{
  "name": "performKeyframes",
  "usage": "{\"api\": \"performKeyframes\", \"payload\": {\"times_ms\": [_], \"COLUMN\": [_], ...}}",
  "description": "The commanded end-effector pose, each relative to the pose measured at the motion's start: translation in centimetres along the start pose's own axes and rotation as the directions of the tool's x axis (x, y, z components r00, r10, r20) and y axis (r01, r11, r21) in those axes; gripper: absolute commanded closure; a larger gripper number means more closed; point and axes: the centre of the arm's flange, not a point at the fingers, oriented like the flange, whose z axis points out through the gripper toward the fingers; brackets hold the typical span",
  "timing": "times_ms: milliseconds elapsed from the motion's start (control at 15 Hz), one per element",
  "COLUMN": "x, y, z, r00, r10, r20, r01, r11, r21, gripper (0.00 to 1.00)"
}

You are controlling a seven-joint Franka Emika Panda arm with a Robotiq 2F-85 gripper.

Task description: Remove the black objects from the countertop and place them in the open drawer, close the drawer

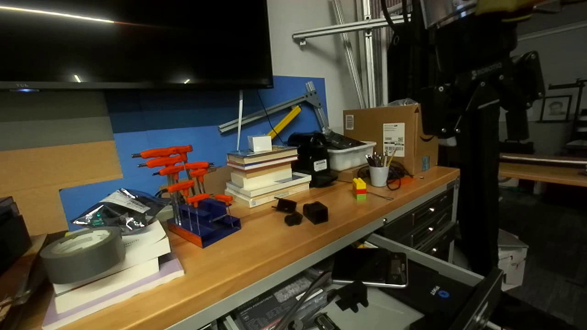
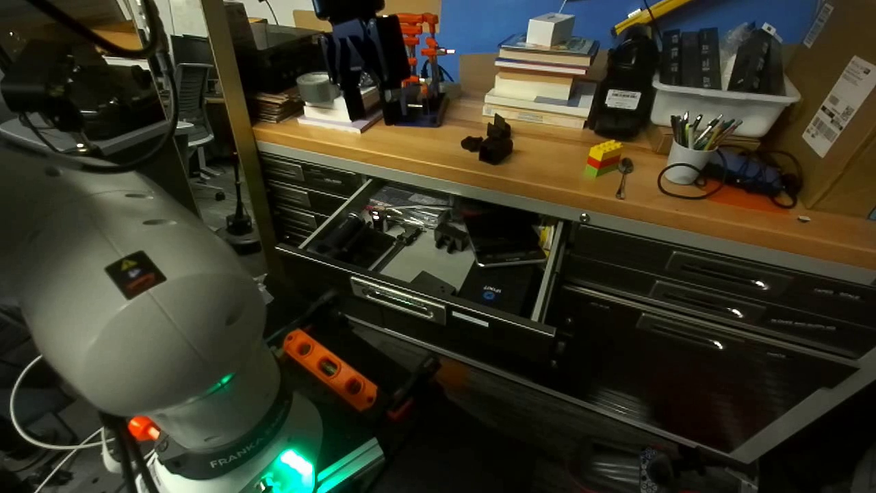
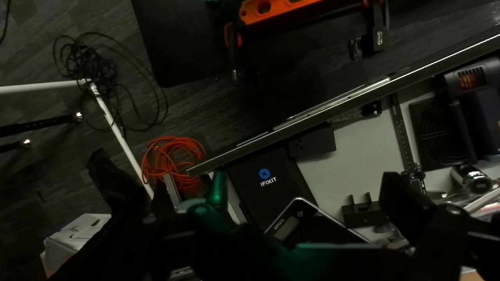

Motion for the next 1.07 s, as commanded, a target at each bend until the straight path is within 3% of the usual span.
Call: {"api": "performKeyframes", "payload": {"times_ms": [0,333,733,1000], "x": [1.6,6.4,14.2,19.1], "y": [-1.8,-5.4,-9.5,-11.9], "z": [1.2,2.9,3.9,5.5], "r00": [0.999,0.988,0.960,0.948], "r10": [0.019,0.055,0.058,0.054], "r20": [-0.041,-0.142,-0.275,-0.314], "r01": [-0.015,-0.021,0.033,0.063], "r11": [0.996,0.973,0.948,0.934], "r21": [0.089,0.228,0.316,0.351], "gripper": [0.00,0.00,0.00,0.00]}}
